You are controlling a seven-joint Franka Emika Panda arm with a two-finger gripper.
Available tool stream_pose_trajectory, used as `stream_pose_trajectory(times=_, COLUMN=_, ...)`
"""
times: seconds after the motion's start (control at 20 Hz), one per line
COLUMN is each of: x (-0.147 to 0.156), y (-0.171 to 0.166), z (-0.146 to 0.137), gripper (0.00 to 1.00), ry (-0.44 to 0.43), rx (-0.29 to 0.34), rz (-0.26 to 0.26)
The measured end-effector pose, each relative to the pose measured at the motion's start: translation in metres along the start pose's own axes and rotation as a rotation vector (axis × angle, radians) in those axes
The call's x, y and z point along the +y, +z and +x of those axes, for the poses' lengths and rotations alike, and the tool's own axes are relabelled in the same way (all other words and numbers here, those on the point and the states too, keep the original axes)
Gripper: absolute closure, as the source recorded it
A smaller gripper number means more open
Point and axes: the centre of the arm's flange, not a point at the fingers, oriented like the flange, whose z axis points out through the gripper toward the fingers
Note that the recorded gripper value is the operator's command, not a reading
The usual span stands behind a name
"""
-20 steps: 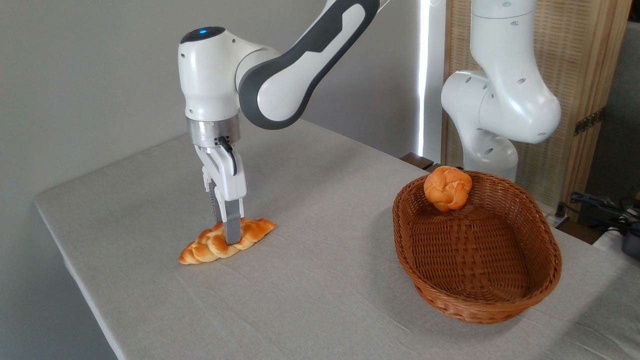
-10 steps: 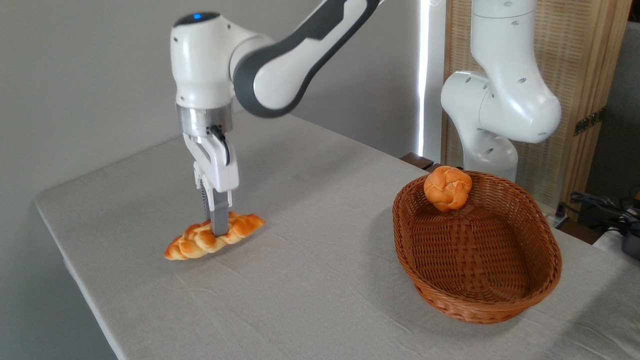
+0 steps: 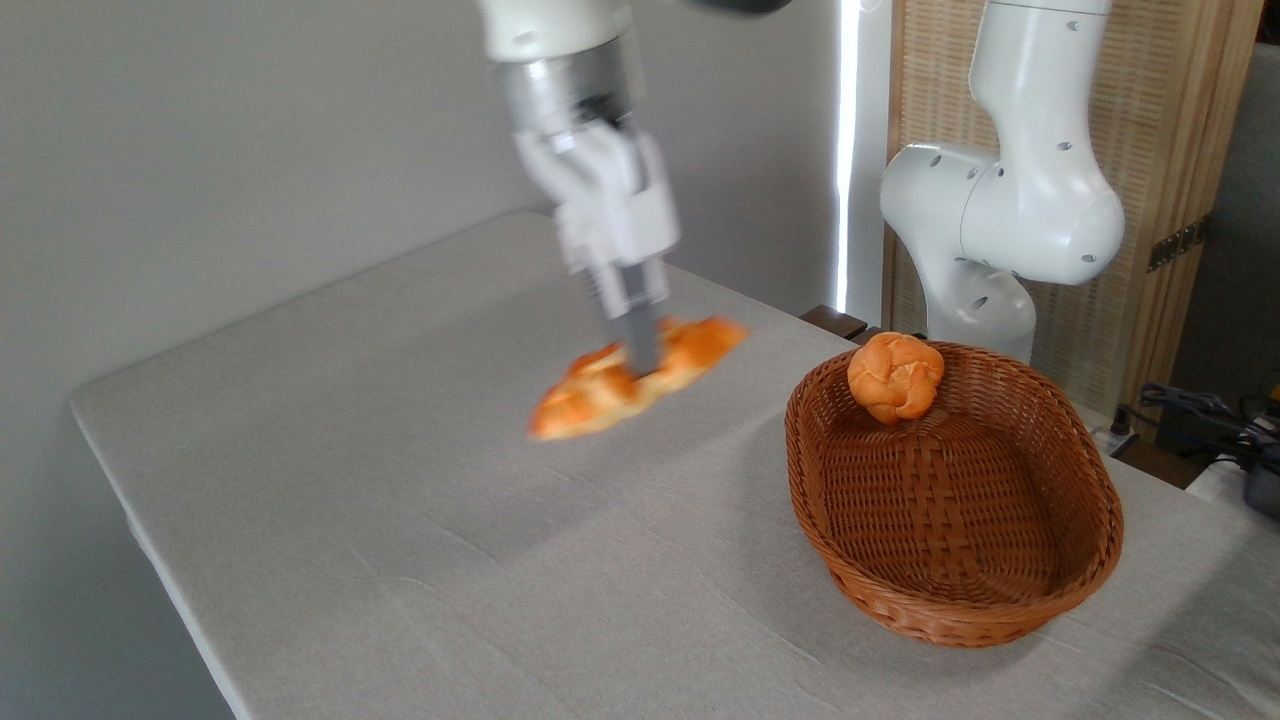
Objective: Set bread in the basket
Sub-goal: 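Lift the braided roll and carry it over the wicker basket, then lower the roll into the basket beside the orange bun and release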
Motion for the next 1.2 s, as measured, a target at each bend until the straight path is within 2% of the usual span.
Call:
stream_pose_trajectory(times=0.1, x=0.025, y=-0.001, z=-0.031, gripper=0.79, ry=0.022, rx=-0.010, rz=-0.051)
stream_pose_trajectory(times=0.25, x=0.059, y=0.019, z=-0.067, gripper=0.79, ry=0.003, rx=-0.020, rz=-0.091)
stream_pose_trajectory(times=0.35, x=0.067, y=0.038, z=-0.090, gripper=0.78, ry=-0.021, rx=-0.033, rz=-0.115)
stream_pose_trajectory(times=0.5, x=0.058, y=0.055, z=-0.129, gripper=0.76, ry=-0.085, rx=-0.021, rz=-0.148)
stream_pose_trajectory(times=0.55, x=0.054, y=0.057, z=-0.142, gripper=0.70, ry=-0.108, rx=-0.007, rz=-0.156)
stream_pose_trajectory(times=0.6, x=0.051, y=0.059, z=-0.151, gripper=0.68, ry=-0.123, rx=0.003, rz=-0.163)
stream_pose_trajectory(times=0.65, x=0.049, y=0.061, z=-0.158, gripper=0.60, ry=-0.134, rx=0.002, rz=-0.166)
stream_pose_trajectory(times=0.75, x=0.046, y=0.066, z=-0.163, gripper=0.27, ry=-0.140, rx=-0.016, rz=-0.174)
stream_pose_trajectory(times=0.95, x=0.040, y=0.078, z=-0.157, gripper=0.16, ry=-0.136, rx=-0.037, rz=-0.204)
stream_pose_trajectory(times=1.2, x=0.033, y=0.088, z=-0.156, gripper=0.07, ry=-0.133, rx=-0.071, rz=-0.221)
